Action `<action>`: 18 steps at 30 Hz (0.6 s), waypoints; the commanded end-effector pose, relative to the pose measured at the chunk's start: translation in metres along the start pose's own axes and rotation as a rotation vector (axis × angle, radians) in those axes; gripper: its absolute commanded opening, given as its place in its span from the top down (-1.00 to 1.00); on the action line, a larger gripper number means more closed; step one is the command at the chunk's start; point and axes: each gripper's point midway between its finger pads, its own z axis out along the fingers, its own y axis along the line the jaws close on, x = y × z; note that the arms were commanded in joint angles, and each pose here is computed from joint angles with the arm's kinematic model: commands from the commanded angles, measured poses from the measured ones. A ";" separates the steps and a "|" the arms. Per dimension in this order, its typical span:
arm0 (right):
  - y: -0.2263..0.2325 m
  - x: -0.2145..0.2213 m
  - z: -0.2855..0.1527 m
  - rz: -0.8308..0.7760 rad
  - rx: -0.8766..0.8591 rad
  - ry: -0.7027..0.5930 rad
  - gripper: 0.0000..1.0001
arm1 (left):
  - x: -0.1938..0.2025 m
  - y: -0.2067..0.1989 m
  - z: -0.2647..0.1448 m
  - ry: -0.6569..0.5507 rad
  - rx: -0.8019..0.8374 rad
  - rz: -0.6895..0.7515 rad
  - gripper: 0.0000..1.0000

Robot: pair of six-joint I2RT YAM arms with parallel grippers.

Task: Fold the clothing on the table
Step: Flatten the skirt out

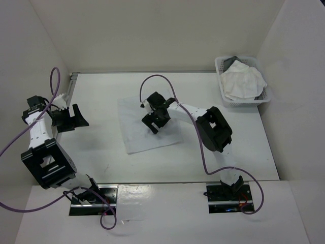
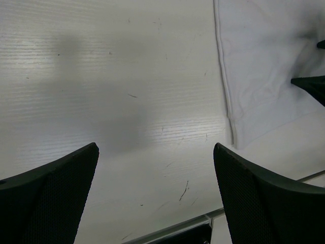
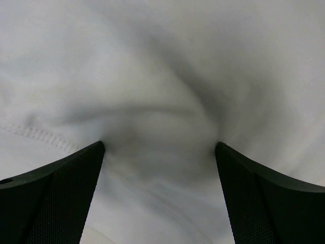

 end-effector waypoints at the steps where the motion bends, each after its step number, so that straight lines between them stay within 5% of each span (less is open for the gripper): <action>1: -0.029 0.029 -0.001 0.034 0.047 0.080 -0.88 | 0.002 -0.006 0.003 0.003 0.054 0.020 -0.99; 9: -0.021 0.014 -0.026 0.043 0.007 0.031 -0.88 | 0.001 -0.021 0.033 0.073 0.046 0.097 -0.99; 18: -0.011 0.015 -0.030 0.045 -0.029 0.038 -0.88 | -0.045 -0.063 0.082 0.046 0.036 0.218 -0.99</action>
